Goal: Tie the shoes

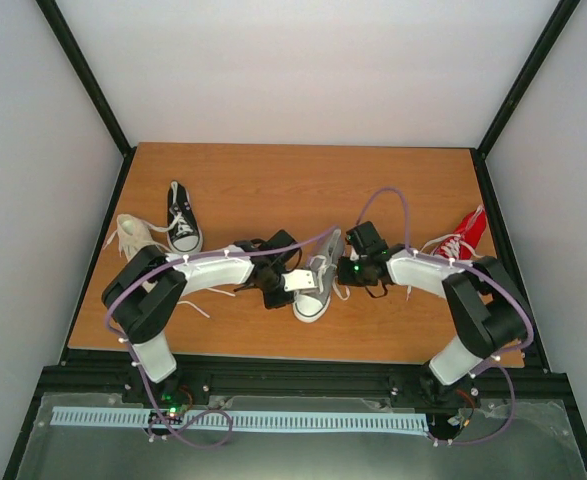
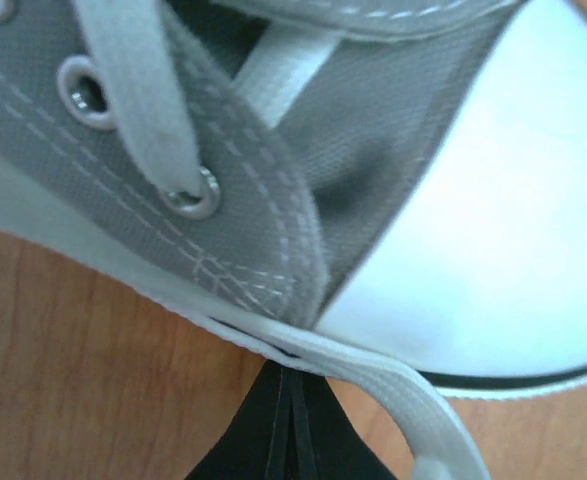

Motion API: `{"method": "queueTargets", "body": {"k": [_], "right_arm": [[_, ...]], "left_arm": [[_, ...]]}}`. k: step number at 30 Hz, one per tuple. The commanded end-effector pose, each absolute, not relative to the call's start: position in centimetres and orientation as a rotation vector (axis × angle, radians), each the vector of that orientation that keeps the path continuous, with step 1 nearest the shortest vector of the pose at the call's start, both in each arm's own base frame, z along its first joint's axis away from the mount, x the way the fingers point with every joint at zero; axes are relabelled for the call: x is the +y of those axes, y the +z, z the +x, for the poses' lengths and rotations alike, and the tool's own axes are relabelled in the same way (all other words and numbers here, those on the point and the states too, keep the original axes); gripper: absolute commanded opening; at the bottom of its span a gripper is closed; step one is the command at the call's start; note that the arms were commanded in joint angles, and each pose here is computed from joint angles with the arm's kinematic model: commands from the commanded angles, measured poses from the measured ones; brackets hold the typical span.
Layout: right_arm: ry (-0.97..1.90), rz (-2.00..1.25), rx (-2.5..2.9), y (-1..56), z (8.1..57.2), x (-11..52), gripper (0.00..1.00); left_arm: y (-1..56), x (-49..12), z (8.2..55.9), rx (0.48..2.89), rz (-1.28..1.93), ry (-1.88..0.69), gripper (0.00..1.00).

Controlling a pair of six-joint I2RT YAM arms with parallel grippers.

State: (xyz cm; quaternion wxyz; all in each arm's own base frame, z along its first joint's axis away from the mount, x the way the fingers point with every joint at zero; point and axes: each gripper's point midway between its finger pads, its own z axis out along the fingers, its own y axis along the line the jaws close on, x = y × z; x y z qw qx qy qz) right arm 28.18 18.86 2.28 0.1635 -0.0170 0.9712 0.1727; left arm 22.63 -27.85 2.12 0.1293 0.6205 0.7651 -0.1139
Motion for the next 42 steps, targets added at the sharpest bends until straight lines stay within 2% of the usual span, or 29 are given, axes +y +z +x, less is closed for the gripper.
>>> {"method": "queueTargets", "body": {"k": [1,9,14,17,21,25,27,31,38,40,42], "right_arm": [[0.622,-0.111,2.687,4.3,31.1,22.1,0.03],[0.707,-0.154,2.654,5.0,31.9,23.7,0.03],[0.556,-0.074,2.679,5.0,32.2,21.2,0.03],[0.53,-0.038,2.595,8.2,32.4,18.8,0.03],[0.439,-0.179,2.433,14.9,32.6,17.1,0.03],[0.686,-0.501,2.205,22.4,31.2,21.2,0.03],[0.861,-0.647,2.119,24.2,30.0,23.9,0.03],[0.96,-0.719,2.105,23.8,30.5,26.8,0.03],[1.067,-0.759,2.121,22.2,32.7,32.0,0.03],[1.066,-0.812,2.143,21.3,32.5,33.8,0.08],[1.073,-0.851,2.174,20.3,32.2,35.0,0.21]], "left_arm": [[3.8,-29.0,21.1,2.172,1.807,-0.475,0.01],[3.7,-29.7,21.3,2.173,1.779,-0.508,0.01],[4.6,-28.4,22.7,2.134,1.785,-0.346,0.01],[8.0,-25.5,26.9,2.108,1.657,-0.096,0.01],[14.1,-21.7,30.6,2.137,1.469,0.003,0.01],[16.3,-21.0,30.2,2.113,1.488,0.021,0.01],[16.5,-21.0,30.1,2.126,1.472,0.014,0.01],[17.5,-20.4,30.7,2.112,1.422,0.069,0.01],[18.8,-20.9,29.4,2.081,1.427,-0.017,0.01],[18.5,-20.8,29.3,2.086,1.429,-0.018,0.01],[18.2,-20.8,29.3,2.093,1.43,-0.021,0.01]]}}
